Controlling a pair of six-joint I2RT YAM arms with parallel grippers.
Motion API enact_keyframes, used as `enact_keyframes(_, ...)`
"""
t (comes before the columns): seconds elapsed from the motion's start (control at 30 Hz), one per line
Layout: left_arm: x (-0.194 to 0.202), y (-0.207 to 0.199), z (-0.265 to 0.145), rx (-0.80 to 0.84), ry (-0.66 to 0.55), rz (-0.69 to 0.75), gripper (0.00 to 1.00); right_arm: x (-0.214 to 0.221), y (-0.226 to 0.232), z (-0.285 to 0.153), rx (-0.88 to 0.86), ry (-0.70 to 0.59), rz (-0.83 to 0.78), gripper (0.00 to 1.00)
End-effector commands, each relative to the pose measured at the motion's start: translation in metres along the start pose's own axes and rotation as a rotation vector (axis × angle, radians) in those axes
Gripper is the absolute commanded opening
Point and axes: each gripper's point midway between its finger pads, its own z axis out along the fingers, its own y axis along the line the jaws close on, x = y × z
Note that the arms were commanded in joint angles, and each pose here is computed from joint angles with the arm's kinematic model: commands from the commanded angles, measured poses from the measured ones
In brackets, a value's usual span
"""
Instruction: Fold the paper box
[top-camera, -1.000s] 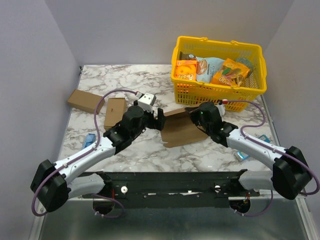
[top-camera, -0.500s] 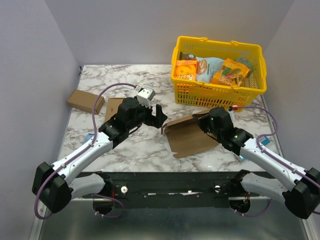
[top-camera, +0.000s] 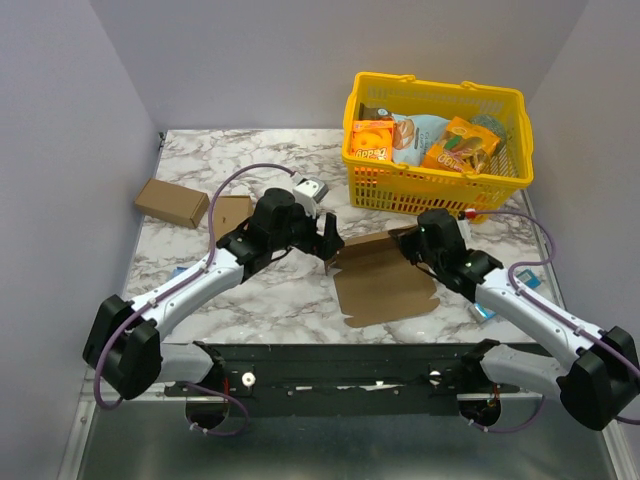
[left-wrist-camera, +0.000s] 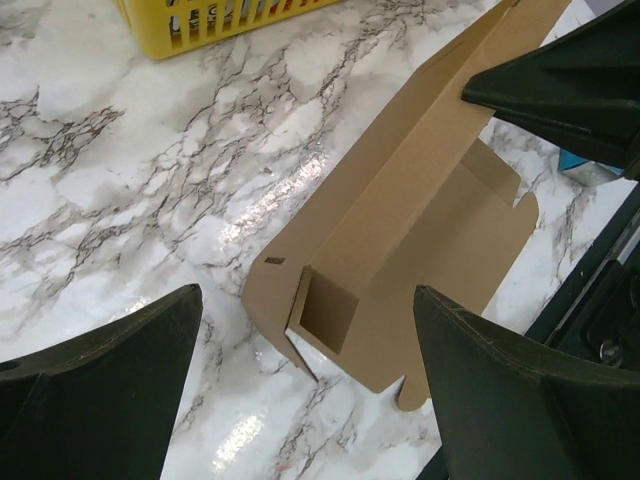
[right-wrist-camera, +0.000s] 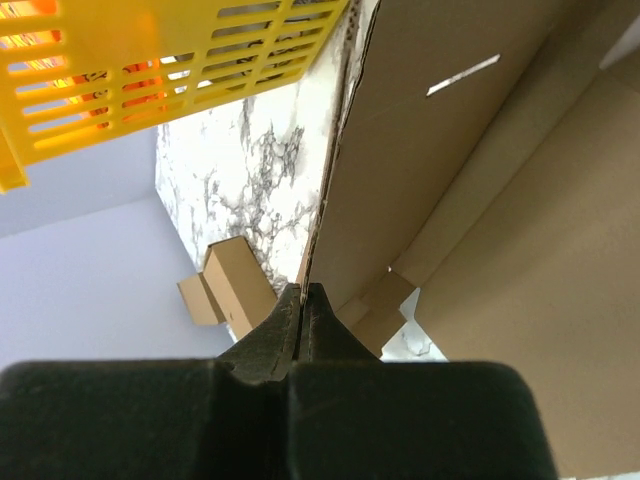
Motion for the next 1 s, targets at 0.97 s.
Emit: enact_keyframes(0.97,0.016,0.107,-0.006,-0.32,-0.195,-0.225,0.95,-0.011,-0.042,0.034,-0.194,-0.149,-0.094,0.07)
